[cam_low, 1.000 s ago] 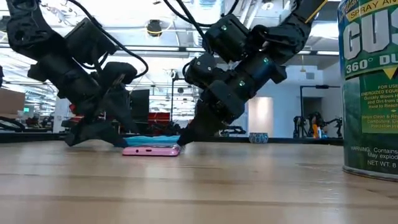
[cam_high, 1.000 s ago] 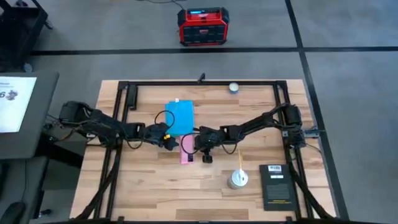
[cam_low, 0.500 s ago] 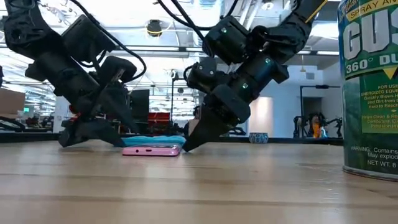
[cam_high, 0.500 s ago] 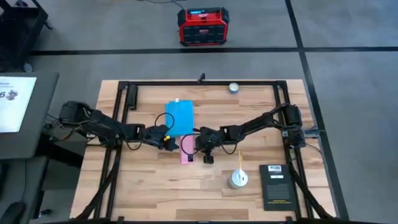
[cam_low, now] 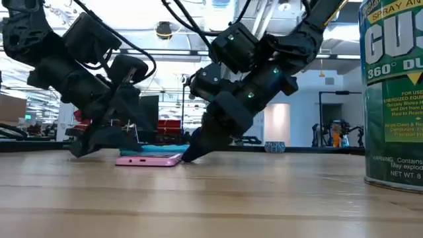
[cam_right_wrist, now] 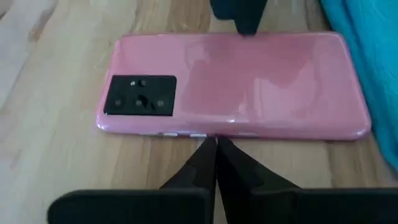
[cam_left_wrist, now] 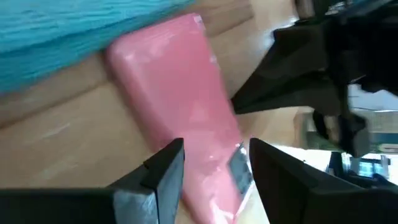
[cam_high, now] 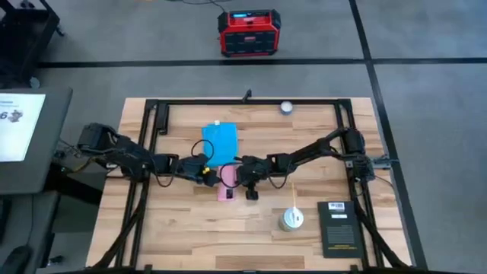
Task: Apply microfiber cloth
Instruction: Spray the device using the spray bottle
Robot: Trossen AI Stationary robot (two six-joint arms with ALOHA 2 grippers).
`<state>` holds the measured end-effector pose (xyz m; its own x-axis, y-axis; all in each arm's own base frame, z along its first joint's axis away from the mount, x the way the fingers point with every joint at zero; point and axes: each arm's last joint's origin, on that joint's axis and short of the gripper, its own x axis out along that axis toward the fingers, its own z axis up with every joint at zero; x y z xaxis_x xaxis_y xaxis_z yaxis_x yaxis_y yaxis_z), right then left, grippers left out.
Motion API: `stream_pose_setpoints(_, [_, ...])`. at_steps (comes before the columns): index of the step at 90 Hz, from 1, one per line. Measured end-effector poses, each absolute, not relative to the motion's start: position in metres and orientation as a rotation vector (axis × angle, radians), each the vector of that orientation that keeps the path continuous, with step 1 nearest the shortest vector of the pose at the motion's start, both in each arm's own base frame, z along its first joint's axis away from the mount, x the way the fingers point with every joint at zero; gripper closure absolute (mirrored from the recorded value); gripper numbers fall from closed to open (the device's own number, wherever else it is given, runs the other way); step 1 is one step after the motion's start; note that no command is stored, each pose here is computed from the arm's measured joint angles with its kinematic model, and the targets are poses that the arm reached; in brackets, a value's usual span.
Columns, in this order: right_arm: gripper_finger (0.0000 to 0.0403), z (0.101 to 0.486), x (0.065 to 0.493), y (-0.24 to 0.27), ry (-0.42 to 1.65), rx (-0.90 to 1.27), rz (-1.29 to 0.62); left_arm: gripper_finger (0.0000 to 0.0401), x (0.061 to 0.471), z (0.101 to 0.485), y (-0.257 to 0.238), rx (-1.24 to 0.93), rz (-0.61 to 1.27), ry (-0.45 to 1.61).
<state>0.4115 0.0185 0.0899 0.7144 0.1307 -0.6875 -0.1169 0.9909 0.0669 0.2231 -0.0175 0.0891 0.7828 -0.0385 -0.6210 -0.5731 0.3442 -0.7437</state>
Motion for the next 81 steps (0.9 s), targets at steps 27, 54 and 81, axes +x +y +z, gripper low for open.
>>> stream_pose_setpoints(27, [0.0403, 0.094, 0.414, 0.018, 0.774, 0.019, 0.141, 0.0241, 0.214, 0.095, -0.018, -1.114, 0.386, 0.71])
stream_pose_setpoints(54, [0.0403, 0.093, 0.413, 0.018, 0.778, 0.005, 0.147, 0.0241, 0.198, 0.124, -0.015, -1.119, 0.377, 0.679])
stream_pose_setpoints(81, [0.0403, 0.093, 0.413, 0.018, 0.775, 0.001, 0.148, 0.0241, 0.203, 0.171, -0.014, -1.01, 0.38, 0.679])
